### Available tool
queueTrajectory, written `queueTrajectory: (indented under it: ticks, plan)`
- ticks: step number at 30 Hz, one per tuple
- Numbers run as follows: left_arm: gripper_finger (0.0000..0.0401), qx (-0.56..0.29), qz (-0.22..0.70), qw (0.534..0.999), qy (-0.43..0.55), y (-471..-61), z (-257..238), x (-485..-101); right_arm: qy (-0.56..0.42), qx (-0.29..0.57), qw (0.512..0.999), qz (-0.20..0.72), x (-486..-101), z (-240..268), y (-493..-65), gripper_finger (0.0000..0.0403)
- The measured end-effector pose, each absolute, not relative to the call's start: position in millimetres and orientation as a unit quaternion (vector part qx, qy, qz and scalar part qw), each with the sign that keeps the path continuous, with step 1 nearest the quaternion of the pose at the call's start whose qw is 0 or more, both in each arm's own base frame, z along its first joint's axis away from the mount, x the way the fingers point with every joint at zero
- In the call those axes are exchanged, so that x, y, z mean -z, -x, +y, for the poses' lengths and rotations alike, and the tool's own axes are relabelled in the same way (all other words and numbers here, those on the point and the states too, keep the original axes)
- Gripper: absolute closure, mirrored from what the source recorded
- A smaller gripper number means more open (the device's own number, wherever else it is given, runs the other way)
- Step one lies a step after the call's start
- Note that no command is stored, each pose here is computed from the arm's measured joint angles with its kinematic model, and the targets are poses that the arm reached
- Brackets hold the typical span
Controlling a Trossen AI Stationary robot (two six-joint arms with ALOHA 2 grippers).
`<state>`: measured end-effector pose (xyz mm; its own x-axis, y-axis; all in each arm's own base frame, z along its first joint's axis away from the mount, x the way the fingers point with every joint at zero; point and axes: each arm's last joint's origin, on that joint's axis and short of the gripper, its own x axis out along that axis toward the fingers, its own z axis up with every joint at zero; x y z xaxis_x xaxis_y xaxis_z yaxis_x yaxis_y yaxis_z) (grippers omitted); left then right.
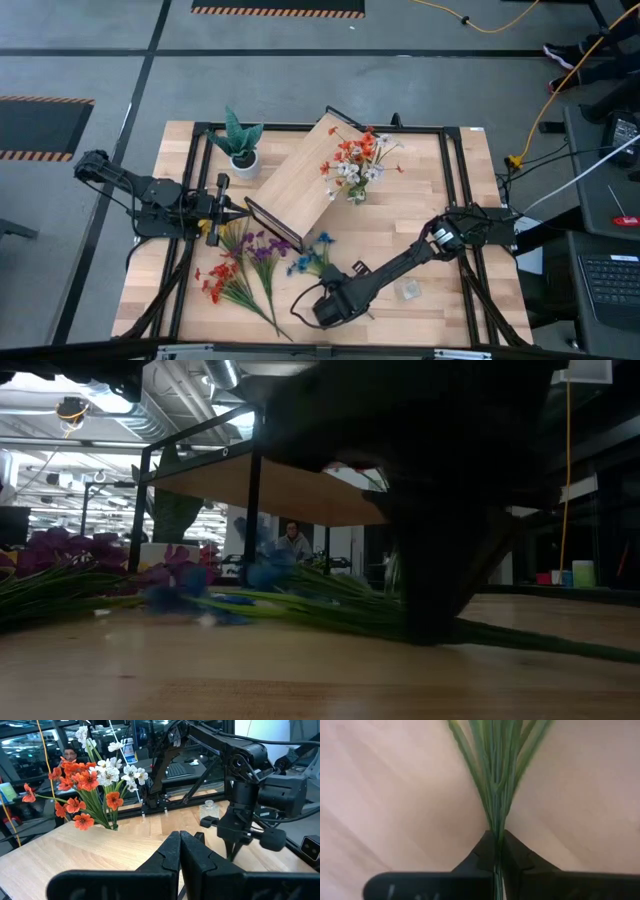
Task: Pick and place flowers into a vace then onto a shelf
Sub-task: Put the blue flowers into the green vase
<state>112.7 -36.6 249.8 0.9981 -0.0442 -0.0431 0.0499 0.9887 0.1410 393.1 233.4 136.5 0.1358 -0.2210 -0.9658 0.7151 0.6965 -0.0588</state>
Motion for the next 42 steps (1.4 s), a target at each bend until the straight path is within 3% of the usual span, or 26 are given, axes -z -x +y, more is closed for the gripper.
queueTrajectory:
  ticks: [11,29,35,42]
  plan:
    - [0.0398,0.024,0.032,0.997,-0.07,-112.6,-36.5,-247.3,-0.244,0.366,0.697,0.567,-177.2,270.4,-348.6,0.0397]
    - [0.0398,0.024,0.031,0.997,-0.07,-112.6,-36.5,-247.4,-0.177,0.345,0.817,0.427,-265.0,304.4,-311.6,0.0397]
    - [0.0398,0.024,0.033,0.997,-0.072,-113.1,-36.7,-246.9,-0.159,0.329,0.846,0.389,-290.8,295.9,-296.0,0.0397]
    - [0.0398,0.024,0.033,0.997,-0.063,-113.1,-36.7,-247.0,-0.126,0.335,0.843,0.401,-306.7,257.4,-277.1,0.0397]
